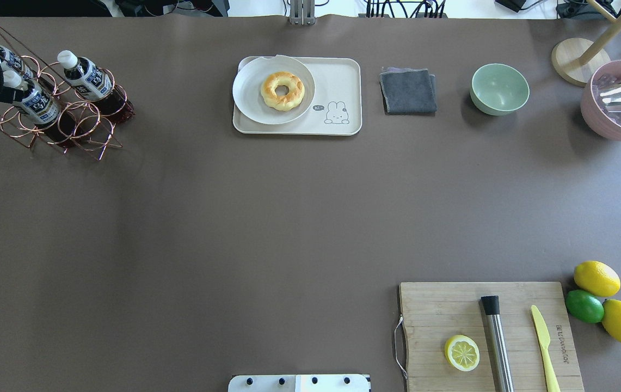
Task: Place tea on tray
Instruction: 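Reach the left gripper down into the copper rack and grasp a tea bottle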
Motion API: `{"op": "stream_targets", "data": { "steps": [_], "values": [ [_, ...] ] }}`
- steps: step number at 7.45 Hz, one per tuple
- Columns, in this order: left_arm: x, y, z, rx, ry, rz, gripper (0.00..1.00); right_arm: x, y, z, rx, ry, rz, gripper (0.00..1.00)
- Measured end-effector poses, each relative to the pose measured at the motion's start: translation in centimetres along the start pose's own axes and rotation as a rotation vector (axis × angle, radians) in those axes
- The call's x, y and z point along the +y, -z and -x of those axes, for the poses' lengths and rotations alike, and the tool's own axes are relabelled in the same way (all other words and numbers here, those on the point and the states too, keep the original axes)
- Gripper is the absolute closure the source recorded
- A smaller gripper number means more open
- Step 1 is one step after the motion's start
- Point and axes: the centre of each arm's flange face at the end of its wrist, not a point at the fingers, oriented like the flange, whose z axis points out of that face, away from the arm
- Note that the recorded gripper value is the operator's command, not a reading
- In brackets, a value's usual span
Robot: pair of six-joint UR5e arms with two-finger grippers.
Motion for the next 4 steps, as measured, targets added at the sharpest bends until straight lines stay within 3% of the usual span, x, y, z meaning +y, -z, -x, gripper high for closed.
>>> {"op": "stream_targets", "data": {
  "steps": [4],
  "values": [
    [-0.78,-1.22,0.22,0.009,-0.002,-0.014,0.17,-0.18,0.17,0.08,0.006,0.012,-0.004,0.00]
  ]
}}
